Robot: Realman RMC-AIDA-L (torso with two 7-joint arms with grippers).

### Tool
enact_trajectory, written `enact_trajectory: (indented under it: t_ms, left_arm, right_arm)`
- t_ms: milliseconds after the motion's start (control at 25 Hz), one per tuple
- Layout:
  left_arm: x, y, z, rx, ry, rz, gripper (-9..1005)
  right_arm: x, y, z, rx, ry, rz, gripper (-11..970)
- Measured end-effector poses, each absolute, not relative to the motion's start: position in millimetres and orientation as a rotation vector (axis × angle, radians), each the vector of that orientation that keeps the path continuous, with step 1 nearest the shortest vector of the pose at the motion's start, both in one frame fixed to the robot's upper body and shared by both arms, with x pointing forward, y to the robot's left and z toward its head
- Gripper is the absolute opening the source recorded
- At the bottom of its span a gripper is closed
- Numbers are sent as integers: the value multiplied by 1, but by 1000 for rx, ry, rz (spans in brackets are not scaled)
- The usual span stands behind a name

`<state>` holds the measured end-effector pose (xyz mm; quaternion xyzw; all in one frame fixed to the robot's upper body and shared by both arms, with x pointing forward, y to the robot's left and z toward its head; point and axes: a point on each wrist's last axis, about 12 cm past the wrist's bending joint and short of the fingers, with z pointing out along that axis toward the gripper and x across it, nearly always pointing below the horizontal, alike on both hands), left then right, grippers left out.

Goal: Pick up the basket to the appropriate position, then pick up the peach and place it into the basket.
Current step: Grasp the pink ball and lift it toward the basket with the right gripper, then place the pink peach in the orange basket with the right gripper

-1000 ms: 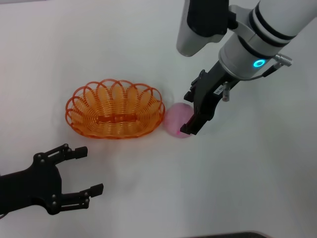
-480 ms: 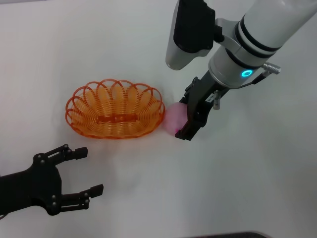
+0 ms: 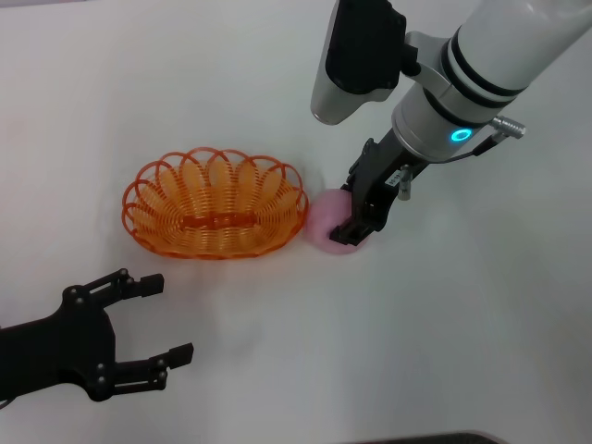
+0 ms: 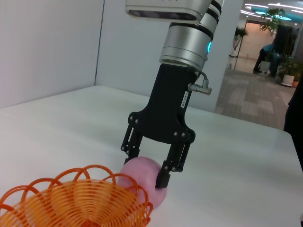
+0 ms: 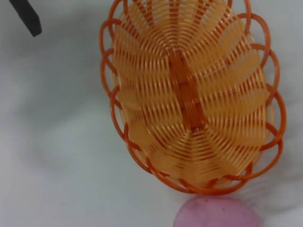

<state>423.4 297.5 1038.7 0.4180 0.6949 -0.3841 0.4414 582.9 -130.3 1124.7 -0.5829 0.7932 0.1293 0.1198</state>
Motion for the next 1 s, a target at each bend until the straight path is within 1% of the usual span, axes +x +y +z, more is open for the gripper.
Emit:
enact_trajectory:
  t_ms: [200,400,640,840,1000]
  left_arm:
    - [423,298,1038,1036,1726,-954,900]
    - [422,298,1038,1034,1727,-955,900]
    - [422,298,1039,1035,1725,-959,900]
    - [423,297,1039,1038,1722,-960,898]
    - [424,297,1040,1040,1720,-964,896]
  right_arm:
    - [582,-132,1126,-1707,2323,385,648]
    - [581,-139,1136,-1710,2338,407,412]
    - [578,-153,1156,-1717,2359,435,322]
    - [578,-162,1177,-1699,2301,537,321]
    - [580,-159,1189,-1666,2217,618,321]
